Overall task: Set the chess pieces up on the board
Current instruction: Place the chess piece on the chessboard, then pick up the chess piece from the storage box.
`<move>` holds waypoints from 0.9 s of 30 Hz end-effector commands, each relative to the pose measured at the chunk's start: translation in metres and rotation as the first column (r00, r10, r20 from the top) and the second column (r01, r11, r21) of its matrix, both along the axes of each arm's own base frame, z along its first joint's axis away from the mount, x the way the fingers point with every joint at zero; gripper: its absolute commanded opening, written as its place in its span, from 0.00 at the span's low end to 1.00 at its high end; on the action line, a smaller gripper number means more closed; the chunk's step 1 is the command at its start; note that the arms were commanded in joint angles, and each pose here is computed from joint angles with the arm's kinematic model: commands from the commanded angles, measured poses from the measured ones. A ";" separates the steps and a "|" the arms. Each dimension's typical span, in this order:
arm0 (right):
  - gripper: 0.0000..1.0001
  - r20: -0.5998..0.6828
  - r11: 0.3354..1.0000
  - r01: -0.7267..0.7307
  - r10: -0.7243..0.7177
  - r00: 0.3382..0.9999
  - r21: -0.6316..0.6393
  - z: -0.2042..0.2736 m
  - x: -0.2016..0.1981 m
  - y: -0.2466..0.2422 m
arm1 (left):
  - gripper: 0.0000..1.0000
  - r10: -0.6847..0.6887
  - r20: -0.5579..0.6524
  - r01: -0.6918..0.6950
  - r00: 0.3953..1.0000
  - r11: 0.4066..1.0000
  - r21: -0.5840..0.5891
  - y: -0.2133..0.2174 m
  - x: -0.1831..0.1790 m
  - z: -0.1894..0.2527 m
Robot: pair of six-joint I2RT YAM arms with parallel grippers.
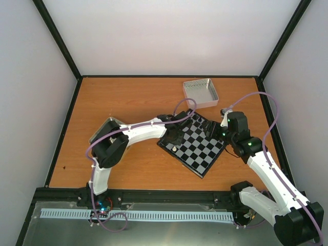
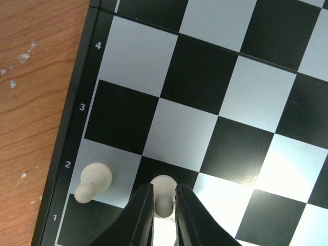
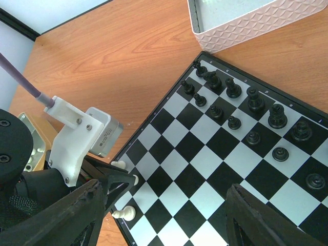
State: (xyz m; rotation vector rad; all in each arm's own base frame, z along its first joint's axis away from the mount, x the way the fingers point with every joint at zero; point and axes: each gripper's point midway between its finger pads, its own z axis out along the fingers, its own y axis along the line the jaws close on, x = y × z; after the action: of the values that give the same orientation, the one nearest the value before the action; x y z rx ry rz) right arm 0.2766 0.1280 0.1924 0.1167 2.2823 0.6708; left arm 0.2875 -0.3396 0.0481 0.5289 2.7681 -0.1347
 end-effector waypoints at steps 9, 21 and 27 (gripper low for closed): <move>0.65 0.002 1.000 0.003 -0.003 1.000 -0.002 -0.002 -0.001 0.000 | 0.23 -0.024 0.046 0.026 0.999 0.999 -0.046 -0.012 0.007 0.028; 0.65 -0.044 0.998 0.035 -0.037 0.998 -0.049 0.001 -0.014 -0.012 | 0.33 0.084 0.211 -0.063 0.974 0.992 -0.107 0.034 0.016 0.100; 0.65 -0.095 0.993 0.048 -0.058 0.994 -0.109 -0.004 -0.025 -0.023 | 0.44 0.227 0.284 -0.185 0.932 0.968 -0.168 0.107 0.020 0.128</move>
State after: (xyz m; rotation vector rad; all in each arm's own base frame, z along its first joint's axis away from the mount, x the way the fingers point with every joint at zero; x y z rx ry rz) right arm 0.2601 0.1144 0.1836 0.1533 2.3709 0.5876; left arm 0.2963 -0.2803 0.1571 0.3435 2.5381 -0.2309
